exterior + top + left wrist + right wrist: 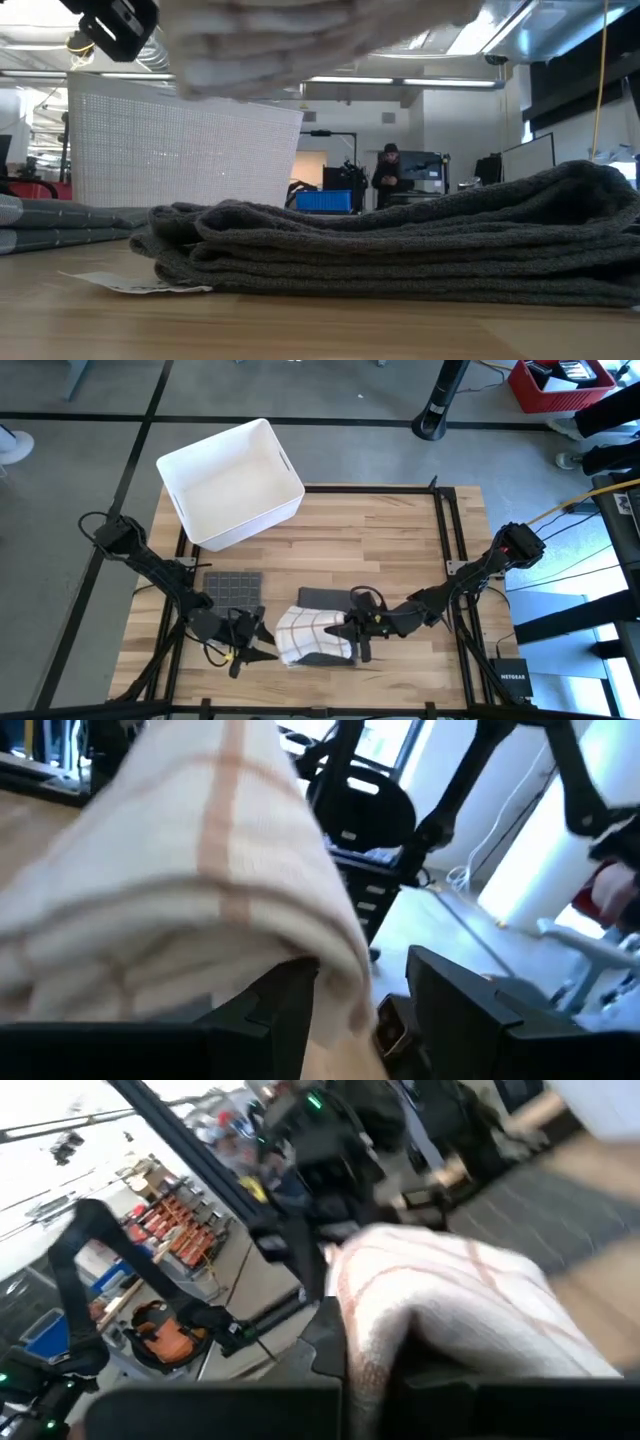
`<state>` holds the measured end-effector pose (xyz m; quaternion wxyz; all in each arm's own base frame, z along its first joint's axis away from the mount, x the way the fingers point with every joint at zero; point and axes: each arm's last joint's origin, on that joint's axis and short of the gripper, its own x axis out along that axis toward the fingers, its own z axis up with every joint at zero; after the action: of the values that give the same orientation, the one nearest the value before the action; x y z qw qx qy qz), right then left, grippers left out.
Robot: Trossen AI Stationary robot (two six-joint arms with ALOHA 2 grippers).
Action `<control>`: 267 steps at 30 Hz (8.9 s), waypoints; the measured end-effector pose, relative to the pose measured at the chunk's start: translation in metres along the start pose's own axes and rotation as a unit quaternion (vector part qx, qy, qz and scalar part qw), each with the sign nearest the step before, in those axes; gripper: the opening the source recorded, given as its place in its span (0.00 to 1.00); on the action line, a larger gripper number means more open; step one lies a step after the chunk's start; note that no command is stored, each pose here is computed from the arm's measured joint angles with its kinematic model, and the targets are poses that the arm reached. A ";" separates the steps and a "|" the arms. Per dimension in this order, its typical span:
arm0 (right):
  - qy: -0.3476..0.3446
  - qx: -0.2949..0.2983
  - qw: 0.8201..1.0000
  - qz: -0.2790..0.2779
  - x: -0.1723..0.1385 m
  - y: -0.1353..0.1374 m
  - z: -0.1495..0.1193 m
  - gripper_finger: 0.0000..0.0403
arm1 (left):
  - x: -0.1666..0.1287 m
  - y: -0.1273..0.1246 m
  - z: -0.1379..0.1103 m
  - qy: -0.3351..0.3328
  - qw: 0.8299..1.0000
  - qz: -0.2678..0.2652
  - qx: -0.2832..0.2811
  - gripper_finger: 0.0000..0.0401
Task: Fold towel
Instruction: Stack the folded brown-white towel on top of the folded gray towel, then stack the folded gray checkered towel on top of the folded brown-white towel
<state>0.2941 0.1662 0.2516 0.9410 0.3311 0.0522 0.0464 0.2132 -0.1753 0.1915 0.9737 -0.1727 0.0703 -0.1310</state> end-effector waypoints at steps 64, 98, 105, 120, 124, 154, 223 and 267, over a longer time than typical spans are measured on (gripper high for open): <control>0.301 -0.104 0.932 -0.174 -0.028 -0.046 -0.070 0.56 | 0.041 0.086 0.035 0.130 0.974 0.177 -0.049 0.39; 0.236 -0.202 0.904 -0.294 -0.042 -0.054 -0.120 0.60 | 0.101 0.176 0.023 0.330 0.943 0.027 -0.032 0.37; 0.219 -0.202 0.909 -0.291 -0.041 -0.052 -0.119 0.60 | 0.102 0.172 0.022 0.327 0.944 0.027 -0.036 0.13; 0.241 -0.180 0.915 -0.270 -0.039 -0.049 -0.121 0.60 | 0.076 0.148 0.059 0.268 0.925 0.266 0.045 0.01; 0.240 -0.179 0.915 -0.270 -0.039 -0.049 -0.121 0.60 | 0.077 0.151 0.054 0.272 0.916 0.290 0.058 0.02; 0.207 -0.196 0.932 -0.223 -0.042 -0.030 -0.094 0.60 | 0.110 0.078 0.026 0.283 0.949 0.118 0.071 0.39; 0.195 -0.189 0.940 -0.206 -0.033 -0.025 -0.122 0.60 | -0.045 0.021 -0.076 0.469 0.828 0.299 0.064 0.31; 0.171 -0.175 0.950 -0.196 -0.030 -0.021 -0.120 0.60 | -0.004 -0.023 -0.046 0.373 0.901 0.219 -0.019 0.01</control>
<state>0.2499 0.2202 0.1472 0.9518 0.1315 0.2668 -0.0748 0.1953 -0.2096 0.1570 0.8768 -0.1094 0.4672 0.0321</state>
